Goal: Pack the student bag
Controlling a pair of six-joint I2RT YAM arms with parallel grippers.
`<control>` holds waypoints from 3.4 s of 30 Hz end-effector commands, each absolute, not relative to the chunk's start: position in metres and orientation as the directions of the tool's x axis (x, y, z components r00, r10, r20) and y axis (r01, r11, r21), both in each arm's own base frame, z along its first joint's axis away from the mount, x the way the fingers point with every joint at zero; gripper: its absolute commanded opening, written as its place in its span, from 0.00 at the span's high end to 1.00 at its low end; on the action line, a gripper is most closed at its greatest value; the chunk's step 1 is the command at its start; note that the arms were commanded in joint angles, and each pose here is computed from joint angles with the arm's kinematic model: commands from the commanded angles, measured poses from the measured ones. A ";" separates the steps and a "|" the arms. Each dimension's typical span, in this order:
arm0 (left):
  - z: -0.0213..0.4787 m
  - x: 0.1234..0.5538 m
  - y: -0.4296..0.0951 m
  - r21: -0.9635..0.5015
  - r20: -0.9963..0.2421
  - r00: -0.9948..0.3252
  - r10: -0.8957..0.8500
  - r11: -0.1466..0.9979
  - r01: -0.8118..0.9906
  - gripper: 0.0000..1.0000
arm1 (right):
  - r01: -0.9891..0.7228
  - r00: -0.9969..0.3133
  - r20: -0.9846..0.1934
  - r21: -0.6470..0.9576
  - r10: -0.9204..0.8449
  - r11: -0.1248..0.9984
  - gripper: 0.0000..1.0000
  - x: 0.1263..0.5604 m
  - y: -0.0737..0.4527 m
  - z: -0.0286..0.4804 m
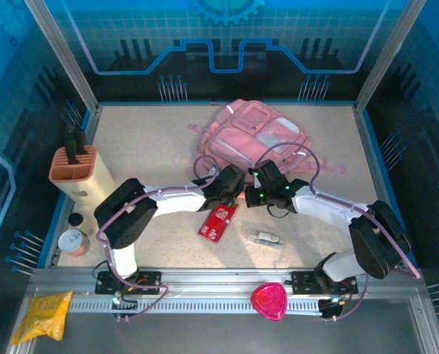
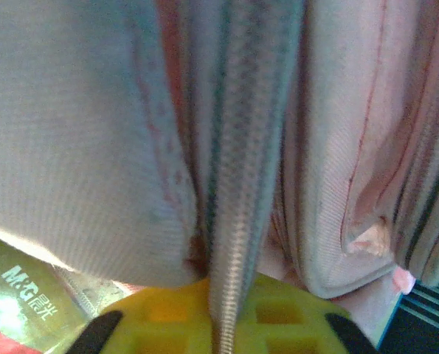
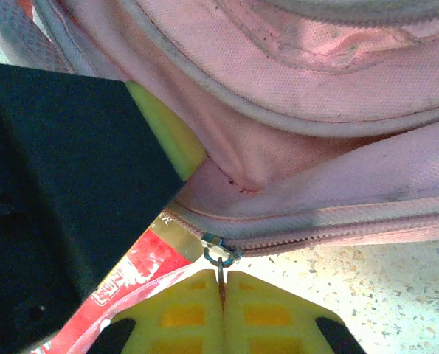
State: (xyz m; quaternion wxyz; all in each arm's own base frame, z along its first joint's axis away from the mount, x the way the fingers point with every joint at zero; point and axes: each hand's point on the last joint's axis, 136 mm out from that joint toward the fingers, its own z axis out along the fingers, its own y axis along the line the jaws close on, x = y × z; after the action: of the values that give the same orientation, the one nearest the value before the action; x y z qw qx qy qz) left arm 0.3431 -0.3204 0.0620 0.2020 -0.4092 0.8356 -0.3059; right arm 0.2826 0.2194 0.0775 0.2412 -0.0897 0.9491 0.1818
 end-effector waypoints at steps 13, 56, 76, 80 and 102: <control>0.114 0.359 -0.206 -0.679 -0.250 -0.477 -0.843 0.504 -0.534 1.00 | -0.159 -0.877 -0.474 0.129 -0.080 0.979 1.00 0.269 0.150 0.075; 0.130 0.335 -0.333 -0.625 -0.414 -0.759 -0.503 0.763 -0.164 0.49 | 0.229 -0.866 -0.249 0.575 0.435 0.785 0.36 0.357 0.146 0.107; 0.049 0.310 -0.318 -0.471 -0.401 -0.785 -0.472 0.841 -0.265 0.55 | 0.344 -0.825 -0.224 0.530 0.519 0.775 0.43 0.384 0.137 0.062; 0.041 0.308 -0.318 -0.457 -0.392 -0.790 -0.471 0.845 -0.277 0.60 | 0.346 -0.819 -0.228 0.537 0.527 0.769 0.59 0.389 0.138 0.061; 0.002 0.292 -0.317 -0.363 -0.370 -0.805 -0.463 0.870 -0.333 0.74 | 0.511 -0.736 -0.133 0.535 0.664 0.673 0.48 0.373 0.153 0.038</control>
State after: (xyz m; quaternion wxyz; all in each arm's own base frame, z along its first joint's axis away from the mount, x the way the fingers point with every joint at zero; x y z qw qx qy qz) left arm 0.3121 -0.3277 0.0308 0.2631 -0.2101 0.9223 -0.1900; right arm 0.3758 0.1484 0.0583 0.1726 0.2973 0.9049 0.2509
